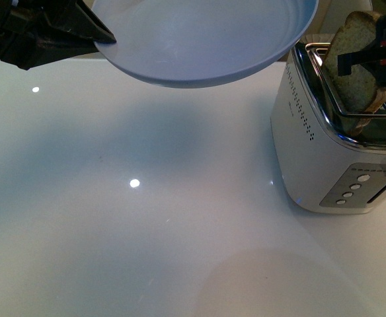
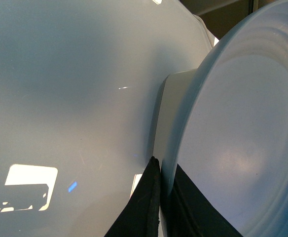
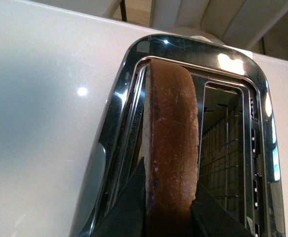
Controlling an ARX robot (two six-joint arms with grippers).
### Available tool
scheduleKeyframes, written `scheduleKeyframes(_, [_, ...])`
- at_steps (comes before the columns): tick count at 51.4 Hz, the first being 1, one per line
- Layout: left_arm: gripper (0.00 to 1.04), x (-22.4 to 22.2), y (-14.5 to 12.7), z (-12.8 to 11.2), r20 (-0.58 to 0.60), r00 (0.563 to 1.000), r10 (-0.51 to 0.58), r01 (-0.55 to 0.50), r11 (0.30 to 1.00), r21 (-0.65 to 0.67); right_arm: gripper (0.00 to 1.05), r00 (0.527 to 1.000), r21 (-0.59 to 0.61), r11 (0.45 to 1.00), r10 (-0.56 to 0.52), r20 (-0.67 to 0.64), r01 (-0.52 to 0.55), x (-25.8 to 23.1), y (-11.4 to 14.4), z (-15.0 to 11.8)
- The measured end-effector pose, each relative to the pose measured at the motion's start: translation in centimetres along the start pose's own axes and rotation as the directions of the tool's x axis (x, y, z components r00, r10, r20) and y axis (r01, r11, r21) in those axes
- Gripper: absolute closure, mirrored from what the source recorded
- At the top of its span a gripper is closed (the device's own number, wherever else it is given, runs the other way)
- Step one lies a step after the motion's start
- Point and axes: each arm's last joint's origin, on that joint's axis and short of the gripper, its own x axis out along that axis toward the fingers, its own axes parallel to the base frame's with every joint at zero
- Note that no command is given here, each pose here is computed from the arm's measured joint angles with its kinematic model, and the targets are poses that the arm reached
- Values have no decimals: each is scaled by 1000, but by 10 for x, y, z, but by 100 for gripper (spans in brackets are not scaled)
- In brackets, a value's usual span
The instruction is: Left arm holds plate, right arm toasts bread
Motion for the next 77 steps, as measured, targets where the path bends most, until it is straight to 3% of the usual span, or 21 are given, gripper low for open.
scheduleKeyframes(7, [102, 0, 0, 0, 0, 1000, 0, 0, 1000, 0, 58, 1000, 57, 998, -3, 26, 1, -6, -4, -4])
scheduleKeyframes(12, [102, 0, 0, 0, 2, 1000, -3, 3, 1000, 1, 35, 995, 163, 987, -32, 98, 15, -26, -17, -2])
scheduleKeyframes(20, [102, 0, 0, 1, 3, 1000, -5, 5, 1000, 1, 13, 964, 274, 960, -117, 240, 48, -60, -35, 2])
scheduleKeyframes(23, [102, 0, 0, 1, 3, 1000, -5, 5, 1000, 1, 7, 946, 313, 948, -146, 290, 51, -75, -40, 0])
scheduleKeyframes(31, [102, 0, 1, 0, 3, 1000, -5, 5, 1000, 1, 9, 902, 377, 924, -214, 375, 62, -113, -47, -15])
scheduleKeyframes(35, [102, 0, 2, 0, 2, 1000, -3, 3, 1000, 0, 18, 877, 311, 950, -171, 450, 26, -120, -51, -20])
scheduleKeyframes(39, [102, 0, 2, 0, 2, 1000, -2, 2, 1000, 0, 36, 871, 252, 967, -166, 462, 50, -127, -51, -35])
scheduleKeyframes(55, [102, 0, 3, -1, -4, 1000, 12, -12, 1000, 3, 103, 872, 215, 974, -164, 461, 69, -149, -42, -72])
scheduleKeyframes(77, [102, -1, 4, -1, -4, 1000, 22, -22, 1000, 8, 103, 873, 212, 975, -164, 460, 71, -164, -36, -92])
